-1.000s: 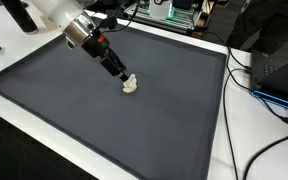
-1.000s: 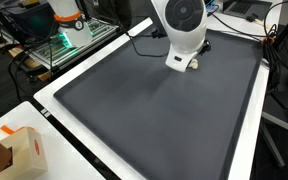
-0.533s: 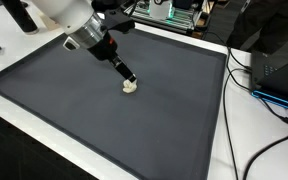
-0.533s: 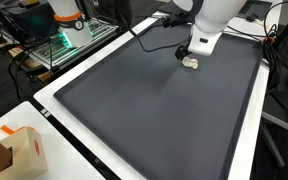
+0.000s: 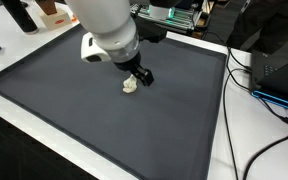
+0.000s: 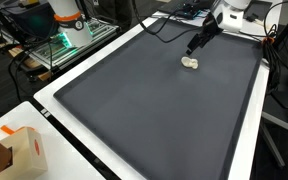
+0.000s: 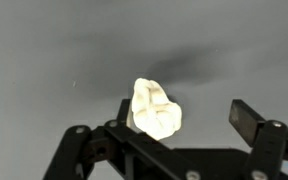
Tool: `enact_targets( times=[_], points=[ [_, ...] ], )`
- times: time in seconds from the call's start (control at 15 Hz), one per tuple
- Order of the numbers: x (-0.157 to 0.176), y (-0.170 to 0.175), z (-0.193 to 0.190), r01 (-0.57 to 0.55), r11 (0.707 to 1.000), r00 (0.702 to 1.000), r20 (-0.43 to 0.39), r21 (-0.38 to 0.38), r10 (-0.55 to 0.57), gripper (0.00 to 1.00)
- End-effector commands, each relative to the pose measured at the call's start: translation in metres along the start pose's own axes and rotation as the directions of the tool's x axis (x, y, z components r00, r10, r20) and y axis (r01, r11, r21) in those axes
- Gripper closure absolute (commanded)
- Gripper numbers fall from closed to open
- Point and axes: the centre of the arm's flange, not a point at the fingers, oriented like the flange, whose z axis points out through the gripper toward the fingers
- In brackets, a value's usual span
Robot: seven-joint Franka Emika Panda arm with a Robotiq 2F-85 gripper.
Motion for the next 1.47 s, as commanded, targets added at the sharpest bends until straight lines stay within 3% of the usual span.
enact_targets(
  times=[0.0, 0.2, 0.47, 0.67, 0.87, 0.93, 1.07, 1.4],
  points=[
    [0.011, -0.041, 0.0, 0.075, 0.982, 0.995, -0.054, -0.174, -0.086, 0.0],
    [0.003, -0.065, 0.005, 0.128, 0.946, 0.978, -0.122, -0.299, -0.171, 0.0],
    [-0.01, -0.086, 0.02, 0.179, 0.869, 0.939, -0.185, -0.46, -0.291, 0.0],
    [-0.019, -0.095, 0.026, 0.204, 0.79, 0.902, -0.203, -0.578, -0.381, 0.0],
    [-0.025, -0.101, 0.029, 0.244, 0.684, 0.867, -0.162, -0.687, -0.471, 0.0],
    [-0.026, -0.103, 0.03, 0.264, 0.652, 0.858, -0.136, -0.711, -0.496, 0.0],
    [-0.03, -0.106, 0.033, 0.316, 0.622, 0.846, -0.084, -0.716, -0.527, 0.0],
    [-0.034, -0.107, 0.039, 0.405, 0.588, 0.825, 0.002, -0.7, -0.565, 0.0]
  ],
)
